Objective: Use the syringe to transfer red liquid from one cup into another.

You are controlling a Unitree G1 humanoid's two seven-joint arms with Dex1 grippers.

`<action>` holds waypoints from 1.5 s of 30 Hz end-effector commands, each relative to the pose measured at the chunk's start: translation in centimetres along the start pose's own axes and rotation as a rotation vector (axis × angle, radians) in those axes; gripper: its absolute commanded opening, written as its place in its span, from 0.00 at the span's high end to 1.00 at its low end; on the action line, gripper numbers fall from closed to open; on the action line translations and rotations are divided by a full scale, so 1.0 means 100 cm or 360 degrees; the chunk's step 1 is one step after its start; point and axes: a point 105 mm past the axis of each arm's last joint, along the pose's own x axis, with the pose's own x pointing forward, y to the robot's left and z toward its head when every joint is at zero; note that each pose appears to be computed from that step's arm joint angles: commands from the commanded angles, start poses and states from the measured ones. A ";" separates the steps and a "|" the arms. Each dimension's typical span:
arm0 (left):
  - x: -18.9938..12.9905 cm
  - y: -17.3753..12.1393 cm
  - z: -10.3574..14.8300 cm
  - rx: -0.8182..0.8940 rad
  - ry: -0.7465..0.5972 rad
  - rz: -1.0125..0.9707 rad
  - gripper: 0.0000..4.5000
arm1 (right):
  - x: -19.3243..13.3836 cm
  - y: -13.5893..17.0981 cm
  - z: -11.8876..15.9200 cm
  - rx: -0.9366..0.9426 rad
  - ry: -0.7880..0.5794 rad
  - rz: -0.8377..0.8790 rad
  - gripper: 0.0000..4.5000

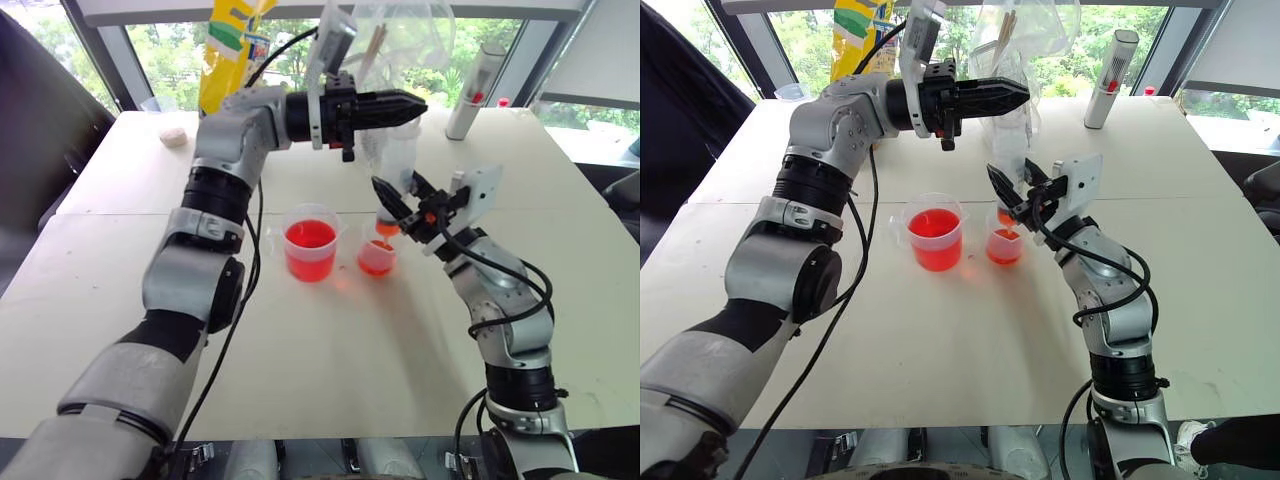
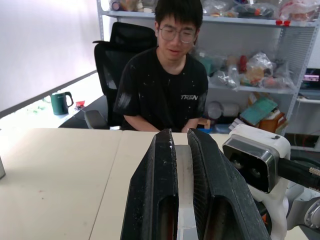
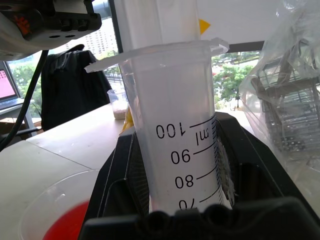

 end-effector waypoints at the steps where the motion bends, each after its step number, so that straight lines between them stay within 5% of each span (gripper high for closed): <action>1: 0.011 -0.011 -0.015 -0.0007 0.0100 -0.0106 0.98 | 0.004 -0.006 0.041 -0.0078 -0.0209 -0.0020 0.68; 20: 0.009 -0.011 -0.056 -0.0048 0.0169 -0.0037 0.98 | 0.004 -0.007 0.066 -0.0091 -0.0263 -0.0014 0.68; 31: 0.007 -0.007 -0.035 -0.0015 0.0073 0.0016 0.98 | 0.001 -0.008 0.057 -0.0080 -0.0215 -0.0014 0.68; 35: -0.001 0.000 -0.014 0.0005 -0.0009 0.0074 0.63 | 0.002 -0.006 0.052 -0.0019 -0.0207 -0.0018 0.68; 40: -0.022 0.020 0.023 0.0069 -0.0160 0.0285 0.07 | 0.006 0.001 0.044 0.0037 -0.0187 -0.0001 0.68; 45: -0.061 0.033 0.044 0.0150 -0.0190 0.0473 0.07 | 0.009 0.004 0.039 0.0068 -0.0180 0.0006 0.68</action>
